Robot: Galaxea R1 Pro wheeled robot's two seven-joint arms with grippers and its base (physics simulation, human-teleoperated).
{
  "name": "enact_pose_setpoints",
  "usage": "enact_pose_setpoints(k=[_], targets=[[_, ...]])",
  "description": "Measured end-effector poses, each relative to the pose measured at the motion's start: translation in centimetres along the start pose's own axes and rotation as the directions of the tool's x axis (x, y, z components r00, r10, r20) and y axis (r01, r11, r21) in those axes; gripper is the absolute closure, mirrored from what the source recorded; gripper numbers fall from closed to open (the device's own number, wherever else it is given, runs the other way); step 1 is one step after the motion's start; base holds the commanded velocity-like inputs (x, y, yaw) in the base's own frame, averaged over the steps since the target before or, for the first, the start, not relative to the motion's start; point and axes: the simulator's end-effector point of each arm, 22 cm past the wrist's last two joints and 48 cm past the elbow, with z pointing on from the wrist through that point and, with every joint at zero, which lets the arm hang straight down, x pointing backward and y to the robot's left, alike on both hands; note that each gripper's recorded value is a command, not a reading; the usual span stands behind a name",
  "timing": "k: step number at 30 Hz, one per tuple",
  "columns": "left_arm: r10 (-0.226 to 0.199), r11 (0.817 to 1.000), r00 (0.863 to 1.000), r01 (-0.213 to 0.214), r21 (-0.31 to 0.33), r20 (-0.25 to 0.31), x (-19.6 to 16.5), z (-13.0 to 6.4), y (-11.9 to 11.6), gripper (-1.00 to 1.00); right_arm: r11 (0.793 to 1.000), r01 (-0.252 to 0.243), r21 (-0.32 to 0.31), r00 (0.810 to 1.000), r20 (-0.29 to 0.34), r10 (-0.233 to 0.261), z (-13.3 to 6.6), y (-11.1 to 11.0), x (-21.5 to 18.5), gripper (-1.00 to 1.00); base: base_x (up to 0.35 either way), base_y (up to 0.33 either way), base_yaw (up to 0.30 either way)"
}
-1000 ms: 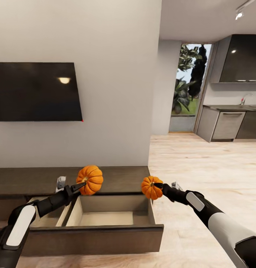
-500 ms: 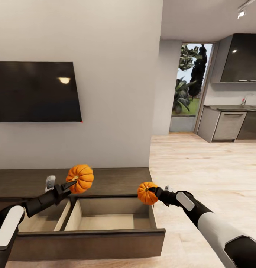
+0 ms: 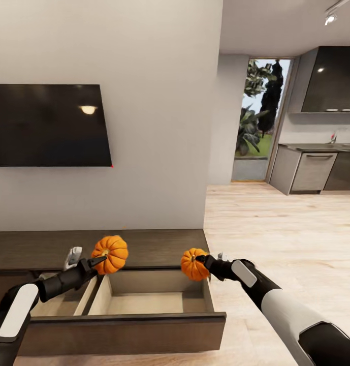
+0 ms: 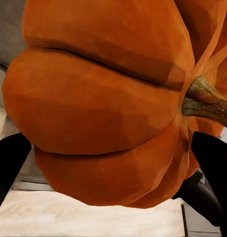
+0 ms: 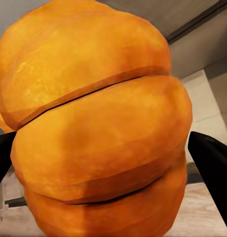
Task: Place each of the two pumpkins and all three candles from the living room inside a cabinet in the living room (use any cabinet), then make sure every cabinet is closed, and position the cauldron so it is next to a table in the living room.
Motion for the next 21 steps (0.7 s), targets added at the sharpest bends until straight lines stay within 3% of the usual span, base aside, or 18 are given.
enact_pose_setpoints(k=[4,11,21], targets=[[-0.023,0.999,1.0,0.022,-0.041,-0.021,1.8,1.9,0.0,1.0,0.999,0.048,0.014,0.999,-0.01,-0.047,0.7,1.0,1.2,1.0,0.0,0.0,0.0],[-0.032,0.997,0.999,0.029,-0.072,-0.033,2.5,2.9,0.4,1.0,0.998,0.064,0.01,0.998,-0.017,-0.064,1.1,1.8,1.9,1.0,0.0,0.0,0.0],[0.005,0.998,0.998,-0.008,-0.061,-0.061,4.4,5.0,-0.9,1.0,0.998,0.066,0.003,0.998,0.009,-0.066,1.3,2.5,1.7,1.0,0.001,0.001,0.0]])
